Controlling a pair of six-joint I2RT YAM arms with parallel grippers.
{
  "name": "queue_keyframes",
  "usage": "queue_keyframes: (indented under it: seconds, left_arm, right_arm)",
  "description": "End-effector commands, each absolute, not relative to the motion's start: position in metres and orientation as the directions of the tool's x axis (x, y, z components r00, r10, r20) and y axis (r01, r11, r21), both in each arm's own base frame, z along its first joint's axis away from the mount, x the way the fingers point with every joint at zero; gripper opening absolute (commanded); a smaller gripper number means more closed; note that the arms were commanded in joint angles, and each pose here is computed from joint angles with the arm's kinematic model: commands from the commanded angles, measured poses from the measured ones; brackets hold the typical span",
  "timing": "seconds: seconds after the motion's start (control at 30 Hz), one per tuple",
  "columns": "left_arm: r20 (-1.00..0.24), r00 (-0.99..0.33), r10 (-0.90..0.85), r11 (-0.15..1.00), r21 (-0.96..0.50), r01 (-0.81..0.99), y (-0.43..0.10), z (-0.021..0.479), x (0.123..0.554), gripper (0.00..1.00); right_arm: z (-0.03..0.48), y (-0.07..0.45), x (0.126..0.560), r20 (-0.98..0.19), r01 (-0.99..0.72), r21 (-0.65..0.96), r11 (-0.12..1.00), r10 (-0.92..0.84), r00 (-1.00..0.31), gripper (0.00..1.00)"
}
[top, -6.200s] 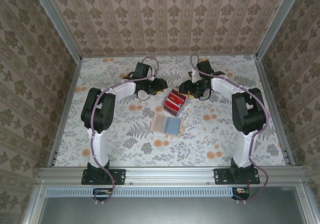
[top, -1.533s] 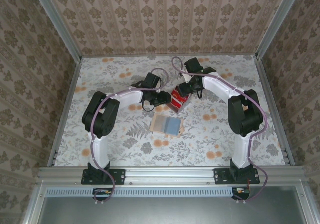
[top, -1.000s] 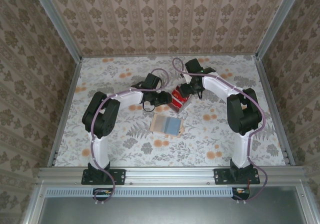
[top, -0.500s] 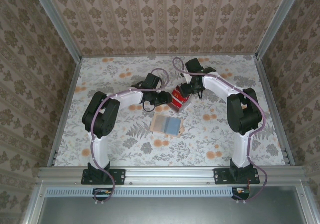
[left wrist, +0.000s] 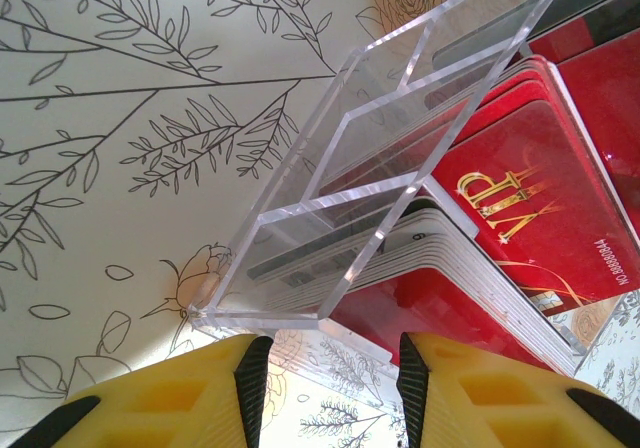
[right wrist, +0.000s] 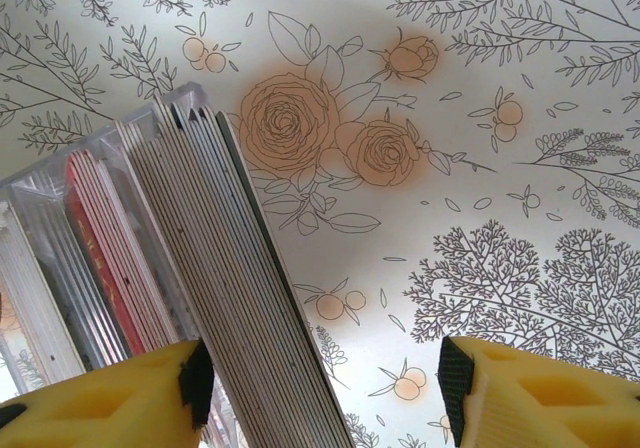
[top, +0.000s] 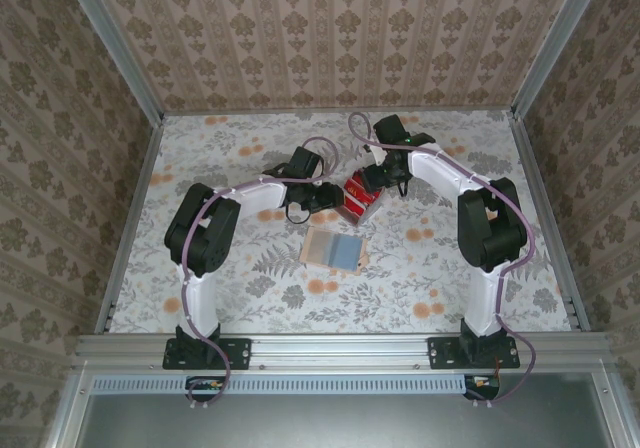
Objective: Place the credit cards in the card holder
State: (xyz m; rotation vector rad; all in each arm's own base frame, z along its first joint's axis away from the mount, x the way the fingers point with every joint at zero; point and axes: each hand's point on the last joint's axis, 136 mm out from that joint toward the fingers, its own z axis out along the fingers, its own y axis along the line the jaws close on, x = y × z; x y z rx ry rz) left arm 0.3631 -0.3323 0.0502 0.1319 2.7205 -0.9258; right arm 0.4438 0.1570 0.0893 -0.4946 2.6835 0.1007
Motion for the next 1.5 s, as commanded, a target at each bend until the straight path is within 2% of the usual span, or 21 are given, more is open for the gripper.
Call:
queue_keyframes:
  seconds: [0.0, 0.3, 0.57, 0.97, 1.27, 1.47]
  left_arm:
    - [-0.187, -0.982, 0.018, 0.849, -0.515, 0.114, -0.313, 0.017, 0.342, 0.41]
    - [-0.187, -0.982, 0.018, 0.847, -0.519, 0.115, -0.314, 0.017, 0.342, 0.41]
    - [-0.185, -0.983, 0.017, 0.849, -0.517, 0.112, -0.313, 0.017, 0.339, 0.41]
    - [-0.183, -0.983, 0.02, 0.848, -0.518, 0.113, -0.314, 0.017, 0.337, 0.41]
    - [-0.189, -0.982, 0.018, 0.847, -0.519, 0.116, -0.314, 0.019, 0.336, 0.41]
    - [-0.191, -0.981, 0.018, 0.843, -0.526, 0.117, -0.315, 0.022, 0.336, 0.41]
  right_arm:
    - [0.114, 0.142, 0.452, -0.451, -0.31, -0.036, 0.95, -0.292, -0.843, 0.61]
    - [0.121, 0.144, 0.45, -0.462, -0.315, -0.027, 0.949, -0.291, -0.838, 0.56]
    - [0.116, 0.152, 0.447, -0.449, -0.337, 0.005, 0.942, -0.299, -0.842, 0.46]
    - [0.128, 0.156, 0.444, -0.463, -0.35, 0.008, 0.937, -0.307, -0.831, 0.24]
    - [0.143, 0.155, 0.444, -0.487, -0.355, -0.008, 0.935, -0.314, -0.815, 0.17]
    - [0.155, 0.158, 0.443, -0.512, -0.354, 0.016, 0.935, -0.296, -0.806, 0.07]
